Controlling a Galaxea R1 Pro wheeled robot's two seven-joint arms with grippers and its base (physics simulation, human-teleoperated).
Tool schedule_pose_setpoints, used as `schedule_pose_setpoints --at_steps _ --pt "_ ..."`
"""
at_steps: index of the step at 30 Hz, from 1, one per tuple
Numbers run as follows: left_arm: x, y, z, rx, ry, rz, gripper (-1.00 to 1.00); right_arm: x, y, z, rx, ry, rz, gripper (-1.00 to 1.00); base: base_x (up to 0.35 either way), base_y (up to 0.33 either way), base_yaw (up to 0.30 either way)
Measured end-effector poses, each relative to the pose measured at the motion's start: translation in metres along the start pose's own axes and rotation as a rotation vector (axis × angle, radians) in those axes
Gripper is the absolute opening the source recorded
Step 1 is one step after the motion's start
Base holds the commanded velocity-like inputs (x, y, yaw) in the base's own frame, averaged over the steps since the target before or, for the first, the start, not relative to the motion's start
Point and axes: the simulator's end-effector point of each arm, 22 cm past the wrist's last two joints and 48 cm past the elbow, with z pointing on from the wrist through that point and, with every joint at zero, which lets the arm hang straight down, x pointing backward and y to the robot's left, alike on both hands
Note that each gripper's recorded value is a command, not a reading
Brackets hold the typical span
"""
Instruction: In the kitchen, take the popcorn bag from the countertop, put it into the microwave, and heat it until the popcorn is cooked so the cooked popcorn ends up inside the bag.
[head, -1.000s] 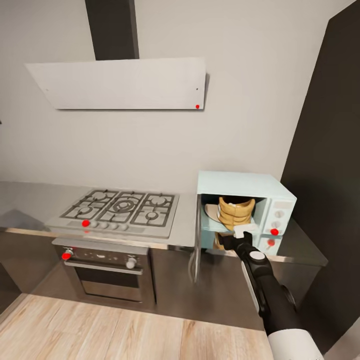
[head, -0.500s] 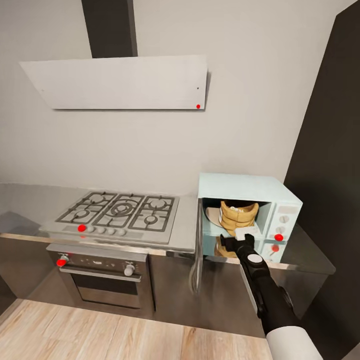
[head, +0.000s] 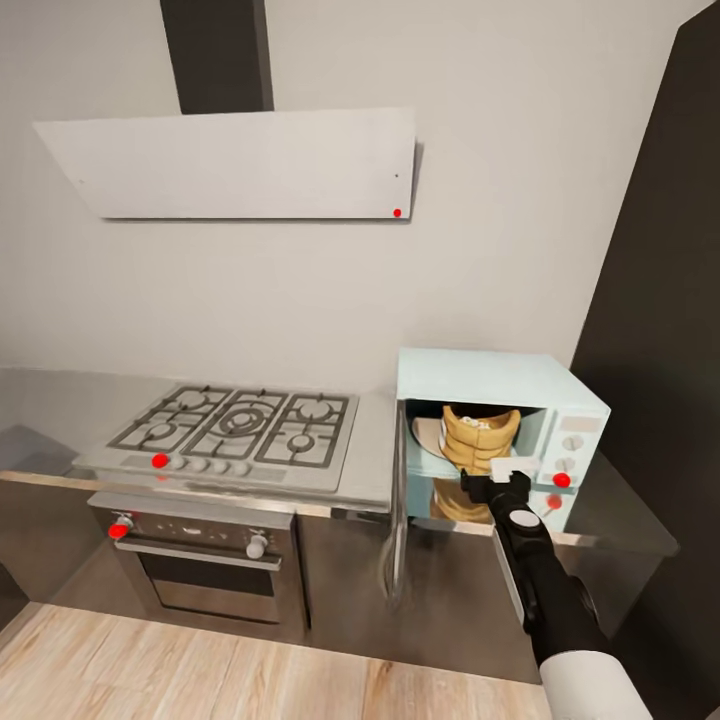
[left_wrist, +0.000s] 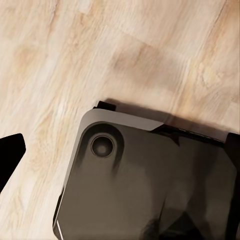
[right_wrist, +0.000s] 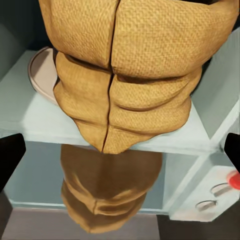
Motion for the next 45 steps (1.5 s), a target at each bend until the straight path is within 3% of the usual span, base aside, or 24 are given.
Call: schedule_pose_setpoints --at_steps 12,27,45 --pt "0.0 0.0 0.0 0.0 0.0 0.001 1.0 0.004 -0.009 0.002 0.004 0.007 -0.009 1.0 0.026 0.0 0.0" --pt "-0.001 -0.001 0.0 0.001 -0.002 0.003 1.0 0.001 0.001 0.001 -0.036 -0.011 -0.014 1.0 0.096 0.0 0.0" --pt "0.001 0.0 0.0 0.0 0.002 0.003 1.0 0.004 0.0 0.006 -0.036 -0.016 -0.016 1.0 0.033 0.0 0.0"
